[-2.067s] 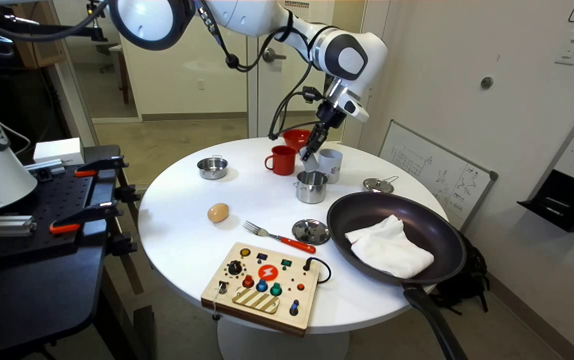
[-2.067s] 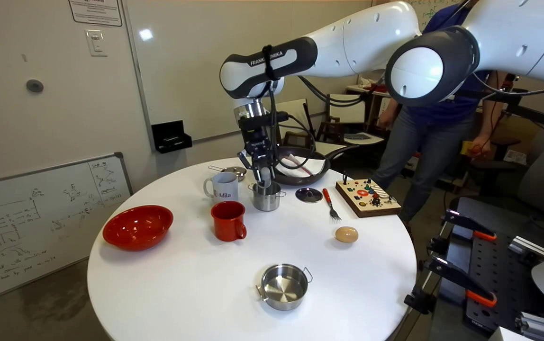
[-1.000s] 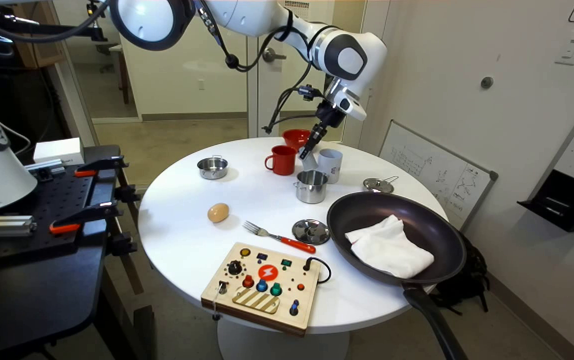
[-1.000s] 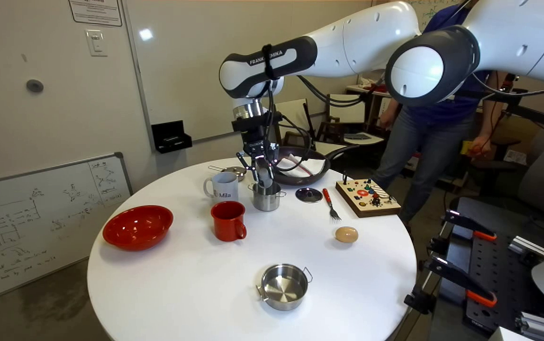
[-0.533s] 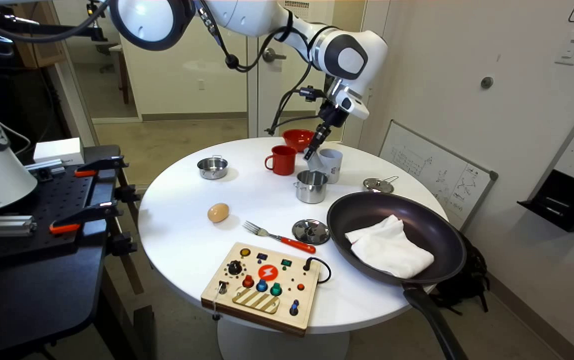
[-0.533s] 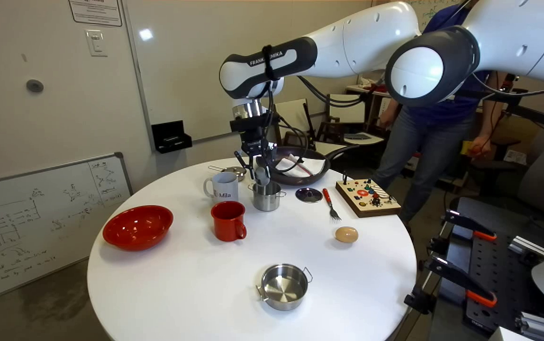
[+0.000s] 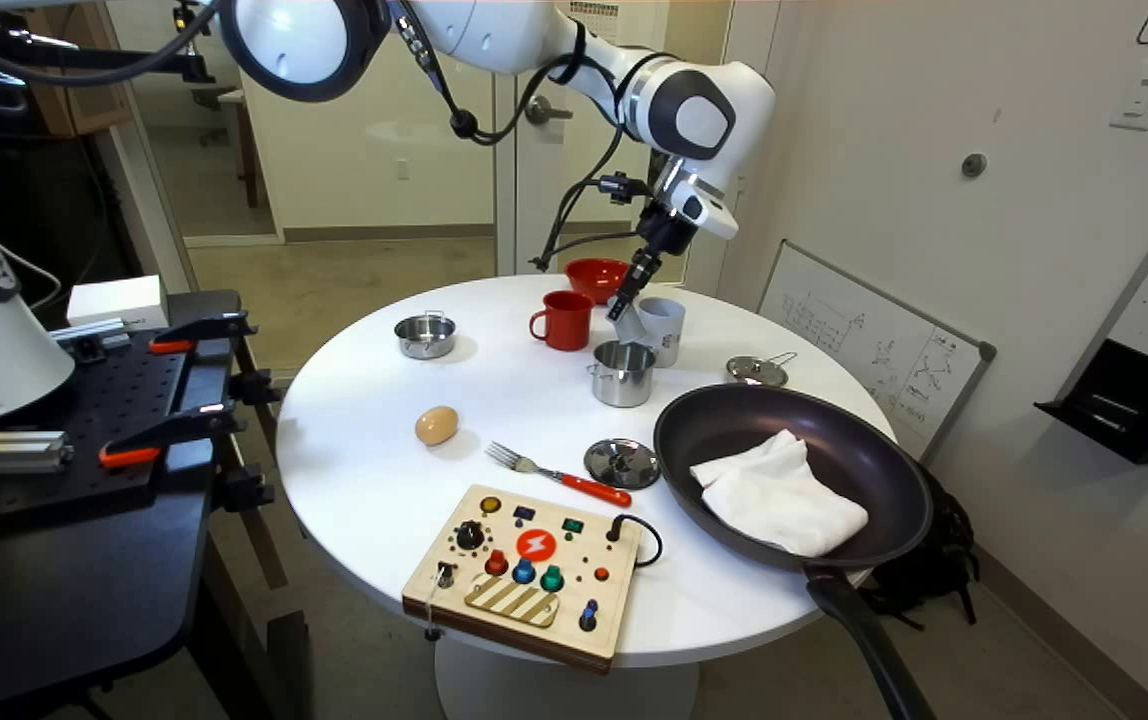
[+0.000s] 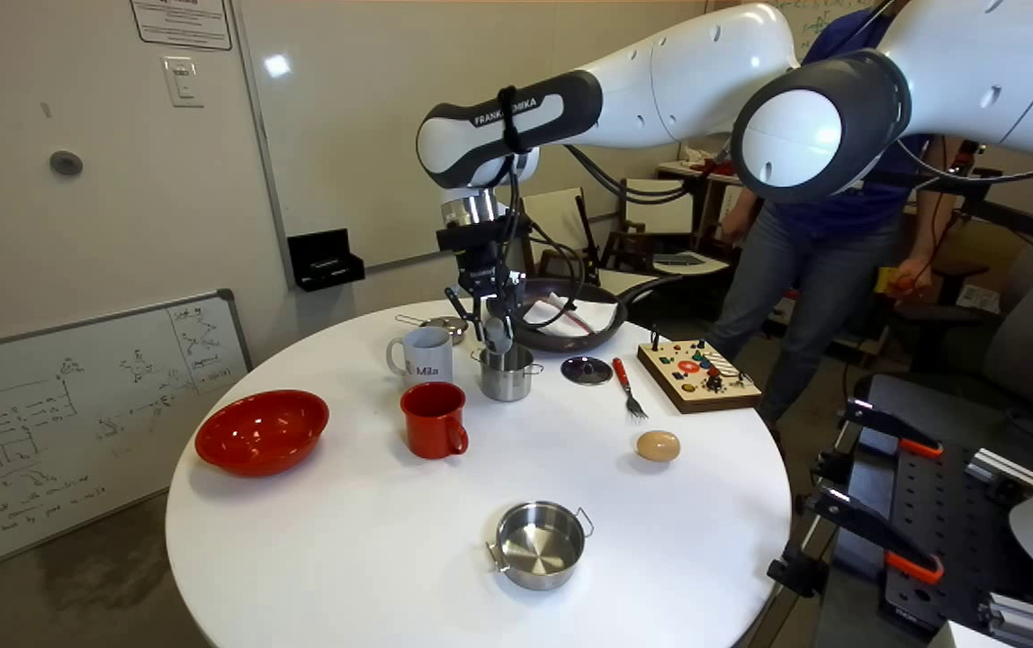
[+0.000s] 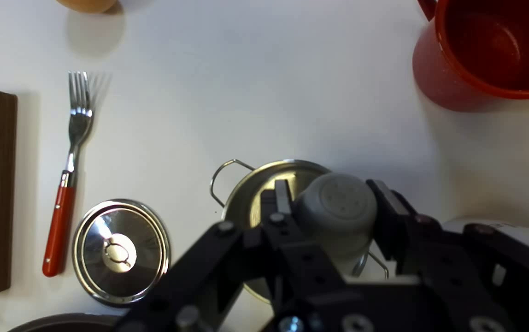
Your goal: Put the silver bottle in the furthest silver pot
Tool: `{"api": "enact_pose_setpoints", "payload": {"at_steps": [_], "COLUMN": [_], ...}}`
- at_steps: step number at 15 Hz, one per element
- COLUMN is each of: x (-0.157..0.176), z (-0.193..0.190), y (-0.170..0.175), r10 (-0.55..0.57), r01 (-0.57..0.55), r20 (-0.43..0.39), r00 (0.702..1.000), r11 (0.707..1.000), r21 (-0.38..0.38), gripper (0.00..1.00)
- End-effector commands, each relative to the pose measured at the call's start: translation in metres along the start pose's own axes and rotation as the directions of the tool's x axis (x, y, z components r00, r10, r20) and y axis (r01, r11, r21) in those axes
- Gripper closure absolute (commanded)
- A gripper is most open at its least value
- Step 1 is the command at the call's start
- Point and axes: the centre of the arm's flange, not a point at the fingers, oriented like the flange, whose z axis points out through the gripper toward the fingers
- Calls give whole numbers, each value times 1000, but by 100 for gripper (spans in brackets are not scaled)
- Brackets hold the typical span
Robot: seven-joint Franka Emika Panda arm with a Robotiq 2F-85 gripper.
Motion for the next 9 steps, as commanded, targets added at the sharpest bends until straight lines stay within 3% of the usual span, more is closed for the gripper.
{"api": "enact_pose_setpoints", "payload": {"at_steps": [1, 4, 5, 9], "x": [37, 37, 37, 37], "z": [-16, -16, -16, -16], "y": [-37, -37, -37, -37], "r10": [22, 25, 26, 33], "r01": [-22, -25, -26, -33], "r20": [-14, -13, -13, -11], "r00": [1000, 1000, 1000, 999], "r11": [1000, 1000, 1000, 999], "r21": [4, 5, 5, 6], "gripper": [82, 82, 41, 10]}}
